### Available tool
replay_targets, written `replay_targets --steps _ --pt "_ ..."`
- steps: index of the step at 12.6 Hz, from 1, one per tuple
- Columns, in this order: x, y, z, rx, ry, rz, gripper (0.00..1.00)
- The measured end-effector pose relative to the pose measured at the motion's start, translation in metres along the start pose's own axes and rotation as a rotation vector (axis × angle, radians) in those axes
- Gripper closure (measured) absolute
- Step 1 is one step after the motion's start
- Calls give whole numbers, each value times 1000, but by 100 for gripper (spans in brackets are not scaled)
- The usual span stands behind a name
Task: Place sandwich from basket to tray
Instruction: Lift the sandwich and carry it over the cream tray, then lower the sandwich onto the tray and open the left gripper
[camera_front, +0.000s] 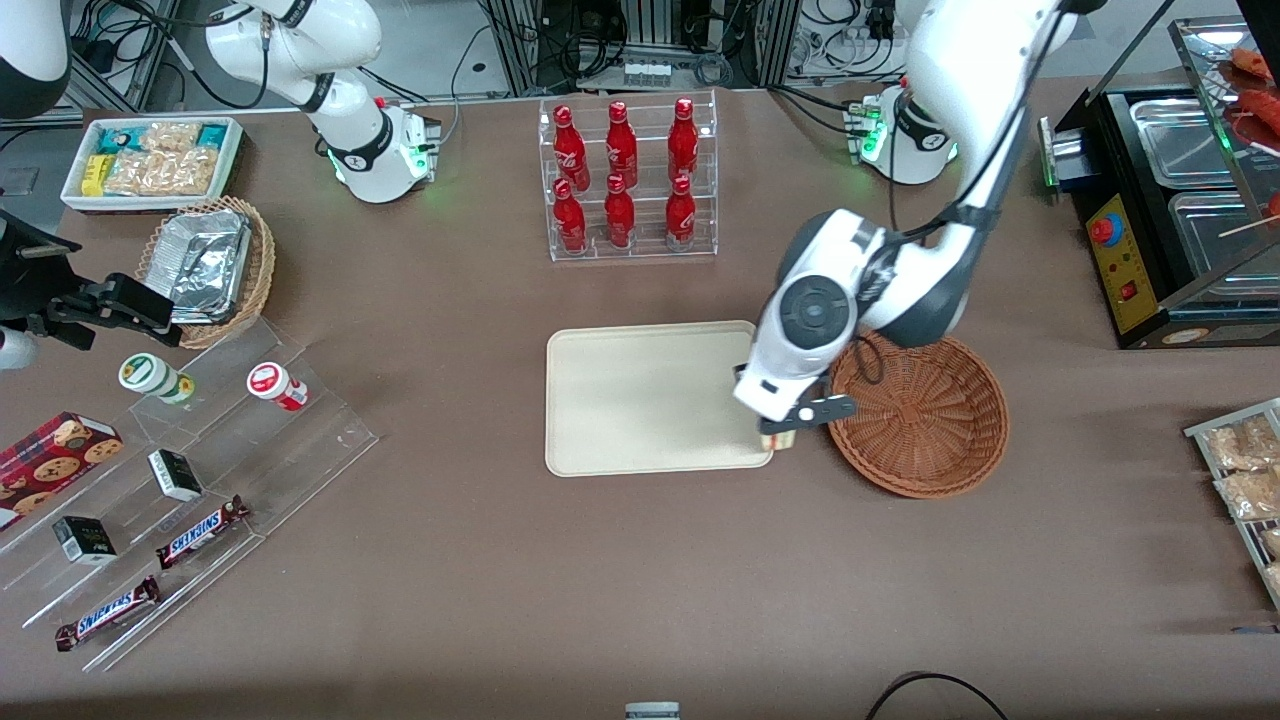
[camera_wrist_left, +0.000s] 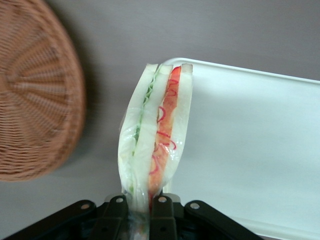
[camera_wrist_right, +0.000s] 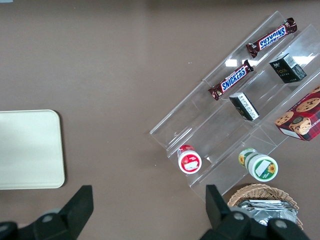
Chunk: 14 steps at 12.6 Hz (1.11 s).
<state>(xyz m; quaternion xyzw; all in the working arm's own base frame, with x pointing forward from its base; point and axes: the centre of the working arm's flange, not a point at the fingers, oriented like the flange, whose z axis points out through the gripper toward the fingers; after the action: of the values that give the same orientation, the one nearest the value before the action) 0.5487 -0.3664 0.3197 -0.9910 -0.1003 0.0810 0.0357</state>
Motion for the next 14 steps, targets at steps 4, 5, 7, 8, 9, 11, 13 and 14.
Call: replay_targets --steps 4,5,7,8,9,11,13,14 --pt "-29 71 22 -2 4 -49 86" --pt "-37 84 28 -2 5 -64 86" --pt "-51 111 39 -9 10 -94 86" --pt "-57 121 45 -21 17 -103 86" --pt "-62 129 50 -34 25 -106 86" --pt "-75 141 61 -33 25 -105 86" --pt "-84 148 68 -25 23 -101 86" --pt "-85 150 71 -27 24 -101 86"
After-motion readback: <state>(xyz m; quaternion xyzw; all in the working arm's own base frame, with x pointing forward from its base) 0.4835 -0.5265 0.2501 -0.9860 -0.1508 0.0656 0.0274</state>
